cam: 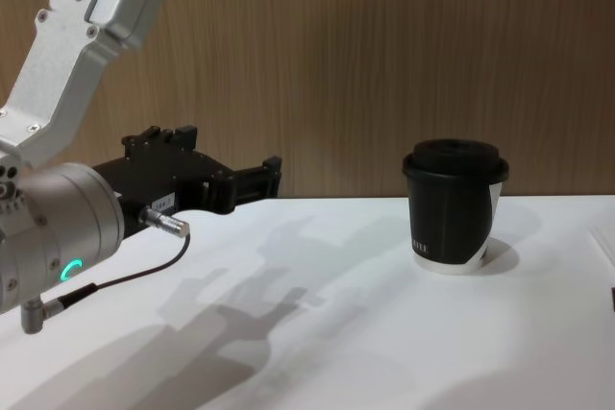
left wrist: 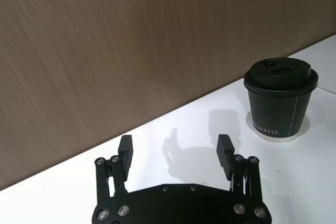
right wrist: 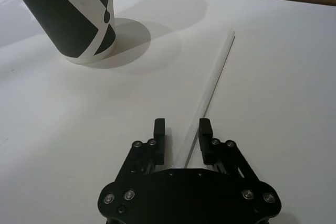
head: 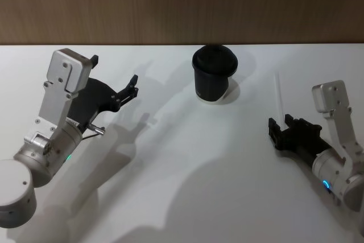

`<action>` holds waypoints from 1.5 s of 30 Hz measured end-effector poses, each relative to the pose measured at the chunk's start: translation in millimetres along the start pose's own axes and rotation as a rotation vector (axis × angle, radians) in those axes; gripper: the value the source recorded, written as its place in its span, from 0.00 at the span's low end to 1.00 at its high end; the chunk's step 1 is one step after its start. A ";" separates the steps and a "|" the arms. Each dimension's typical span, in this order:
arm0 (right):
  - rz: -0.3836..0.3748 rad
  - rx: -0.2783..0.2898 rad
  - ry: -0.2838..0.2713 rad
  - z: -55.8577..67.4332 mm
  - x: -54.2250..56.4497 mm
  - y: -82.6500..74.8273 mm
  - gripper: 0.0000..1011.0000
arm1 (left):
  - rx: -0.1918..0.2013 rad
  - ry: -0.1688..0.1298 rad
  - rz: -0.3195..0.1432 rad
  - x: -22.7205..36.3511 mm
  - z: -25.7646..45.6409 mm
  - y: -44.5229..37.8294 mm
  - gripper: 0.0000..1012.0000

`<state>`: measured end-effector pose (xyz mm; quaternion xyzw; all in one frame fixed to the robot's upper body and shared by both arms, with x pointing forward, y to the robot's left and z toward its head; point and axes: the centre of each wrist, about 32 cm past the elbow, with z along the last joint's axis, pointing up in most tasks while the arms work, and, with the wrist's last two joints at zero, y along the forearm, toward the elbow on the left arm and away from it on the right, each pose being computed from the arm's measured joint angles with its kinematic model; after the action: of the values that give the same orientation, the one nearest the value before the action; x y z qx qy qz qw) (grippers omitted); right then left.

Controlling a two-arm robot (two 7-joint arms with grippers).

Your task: Pick up the straw with one hand, pass it to the other hand, and insert it into the cup.

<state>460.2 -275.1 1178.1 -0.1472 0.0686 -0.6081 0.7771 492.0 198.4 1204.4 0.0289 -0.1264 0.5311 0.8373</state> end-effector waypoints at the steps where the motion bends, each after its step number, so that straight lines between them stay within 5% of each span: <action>1: 0.000 0.000 0.000 0.0 0.0 0.0 0.38 | 0.000 0.000 0.000 0.0 0.0 0.0 0.99; 15: 0.000 -0.001 0.000 -0.1 -0.1 0.3 0.01 | 0.000 0.000 0.000 0.0 0.0 0.0 0.99; 32: -0.031 0.062 -0.081 2.3 0.4 3.0 0.00 | 0.000 0.000 0.000 0.0 0.0 0.0 0.99; 45: -0.052 0.205 -0.269 17.6 6.9 2.2 0.00 | 0.000 0.000 0.000 0.0 0.0 0.0 0.99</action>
<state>468.9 -278.7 1194.7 -0.1491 -0.1023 -0.6064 0.7744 492.0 198.4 1204.4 0.0289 -0.1265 0.5310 0.8374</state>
